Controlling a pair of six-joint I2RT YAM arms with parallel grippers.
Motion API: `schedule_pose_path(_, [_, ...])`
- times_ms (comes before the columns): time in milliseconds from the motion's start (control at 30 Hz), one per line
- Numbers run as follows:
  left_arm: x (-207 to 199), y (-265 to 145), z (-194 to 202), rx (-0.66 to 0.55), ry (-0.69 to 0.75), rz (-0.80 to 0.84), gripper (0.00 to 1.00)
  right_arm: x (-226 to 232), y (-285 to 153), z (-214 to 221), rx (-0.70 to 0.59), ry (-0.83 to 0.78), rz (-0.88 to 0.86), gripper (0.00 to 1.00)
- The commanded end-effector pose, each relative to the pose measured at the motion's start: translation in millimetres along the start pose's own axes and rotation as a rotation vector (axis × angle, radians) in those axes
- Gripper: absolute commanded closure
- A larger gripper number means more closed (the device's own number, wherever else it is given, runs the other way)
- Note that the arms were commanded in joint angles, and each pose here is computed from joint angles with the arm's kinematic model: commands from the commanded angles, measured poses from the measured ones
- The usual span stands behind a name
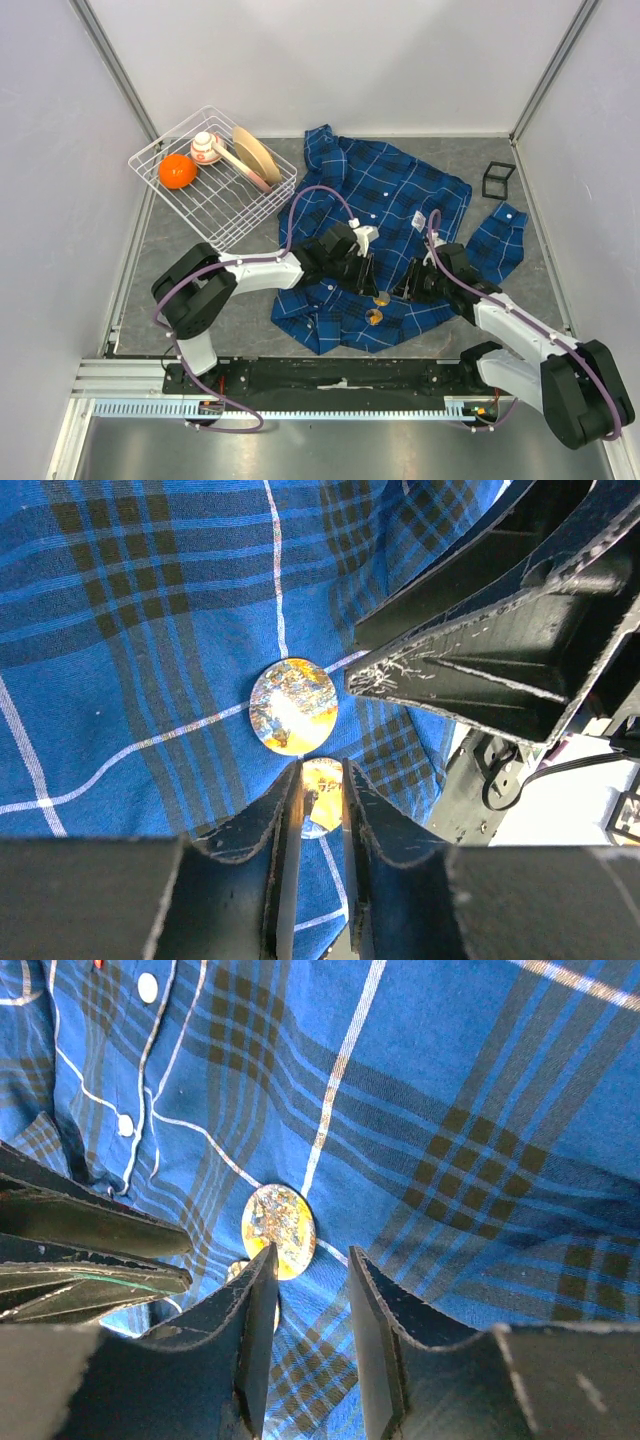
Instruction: Remove the brooch from the garment
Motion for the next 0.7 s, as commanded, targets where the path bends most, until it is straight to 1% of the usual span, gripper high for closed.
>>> schedule_pose_path(0, [-18.8, 8.4, -14.4, -0.043, 0.001, 0.053, 0.72, 8.7, 6.9, 1.2, -0.007, 0.011, -0.067, 0.59])
schedule_pose_path(333, [-9.0, 20.0, -5.6, -0.023, -0.002, 0.03, 0.72, 12.4, 12.4, 9.3, 0.023, 0.029, -0.111, 0.59])
schedule_pose_path(533, [-13.6, 4.5, -9.9, -0.061, 0.021, 0.021, 0.72, 25.4, 13.2, 1.8, 0.003, 0.053, -0.183, 0.6])
schedule_pose_path(667, [-15.2, -4.6, -12.6, -0.08, 0.03, 0.011, 0.72, 30.7, 8.4, -6.0, -0.03, 0.054, -0.196, 0.6])
Point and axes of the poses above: each gripper's point midway between its finger pads, its own y axis out along the fingers, its own x axis along the line the jaws close on, z = x × y, the point moved 1 cm from there along -y, back along the fingers, and after that the axes turned 14 degrees about -y, right-handed, at the moved point
